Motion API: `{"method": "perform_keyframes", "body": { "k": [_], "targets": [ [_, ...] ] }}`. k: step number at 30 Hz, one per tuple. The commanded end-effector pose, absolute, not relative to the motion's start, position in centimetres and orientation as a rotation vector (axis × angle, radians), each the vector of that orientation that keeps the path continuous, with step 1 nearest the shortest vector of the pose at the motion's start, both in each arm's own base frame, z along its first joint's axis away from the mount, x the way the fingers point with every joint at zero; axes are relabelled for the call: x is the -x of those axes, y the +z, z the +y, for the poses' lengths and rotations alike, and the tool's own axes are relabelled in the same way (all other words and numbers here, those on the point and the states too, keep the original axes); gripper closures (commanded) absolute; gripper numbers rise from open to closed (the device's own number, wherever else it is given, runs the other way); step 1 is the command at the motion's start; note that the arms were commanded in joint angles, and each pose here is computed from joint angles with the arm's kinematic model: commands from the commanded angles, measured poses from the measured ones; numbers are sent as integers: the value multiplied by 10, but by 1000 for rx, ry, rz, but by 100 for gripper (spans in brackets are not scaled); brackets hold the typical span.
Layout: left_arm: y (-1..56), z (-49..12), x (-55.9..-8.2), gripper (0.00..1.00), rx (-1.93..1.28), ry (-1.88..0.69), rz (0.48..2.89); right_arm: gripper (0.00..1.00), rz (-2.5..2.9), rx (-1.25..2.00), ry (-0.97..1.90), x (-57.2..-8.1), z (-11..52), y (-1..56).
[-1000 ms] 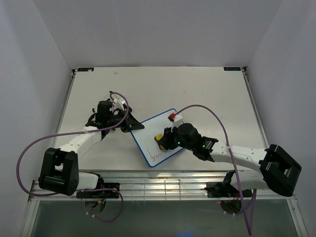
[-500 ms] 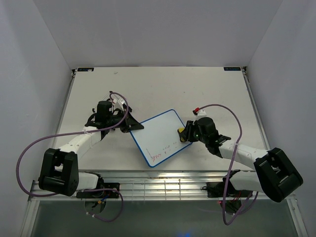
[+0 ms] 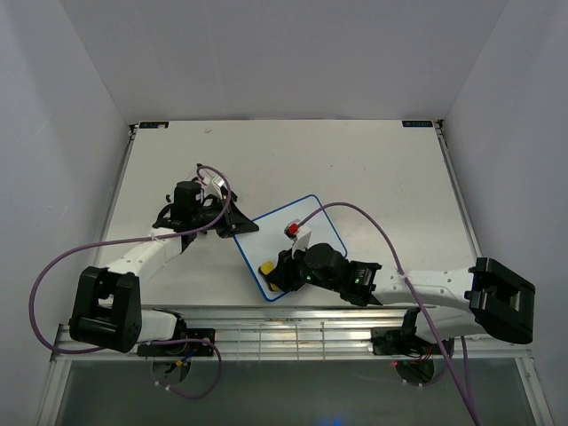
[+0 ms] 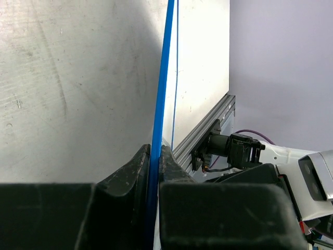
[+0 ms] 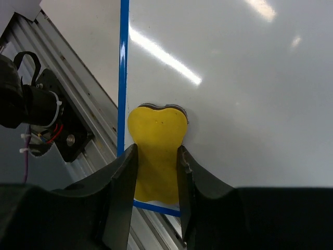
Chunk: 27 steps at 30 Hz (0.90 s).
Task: Erase the whiteboard
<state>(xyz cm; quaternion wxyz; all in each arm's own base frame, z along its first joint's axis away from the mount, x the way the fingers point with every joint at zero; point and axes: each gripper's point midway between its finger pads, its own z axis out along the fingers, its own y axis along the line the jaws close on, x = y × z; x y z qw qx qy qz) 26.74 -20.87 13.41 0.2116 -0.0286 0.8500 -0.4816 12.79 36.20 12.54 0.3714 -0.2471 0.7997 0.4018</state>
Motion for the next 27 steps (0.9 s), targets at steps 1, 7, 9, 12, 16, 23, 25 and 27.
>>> {"method": "perform_keyframes", "body": {
  "k": [1, 7, 9, 12, 16, 23, 25, 27],
  "targets": [
    [105, -196, -271, 100, 162, -1169, 2437, 72, 2097, 577, 949, -133, 366, 117],
    [106, -196, -270, 100, 158, -1170, 2438, 72, 2144, 461, 734, -162, 314, 89],
    [108, -195, -270, 100, 155, -1168, 2439, 72, 2172, 401, 615, -175, 282, 70],
    [108, -194, -268, 100, 159, -1162, 2436, 72, 2194, 349, 538, -186, 253, 60],
    [104, -193, -266, 100, 180, -1154, 2446, 72, 2166, 396, 644, -180, 270, 78],
    [107, -195, -267, 100, 182, -1176, 2430, 72, 2012, 566, 977, -143, 351, 142],
    [107, -195, -267, 100, 187, -1178, 2433, 72, 1986, 610, 966, -141, 369, 154],
    [106, -196, -267, 100, 192, -1181, 2439, 72, 1999, 644, 896, -145, 375, 149]
  ]
}}
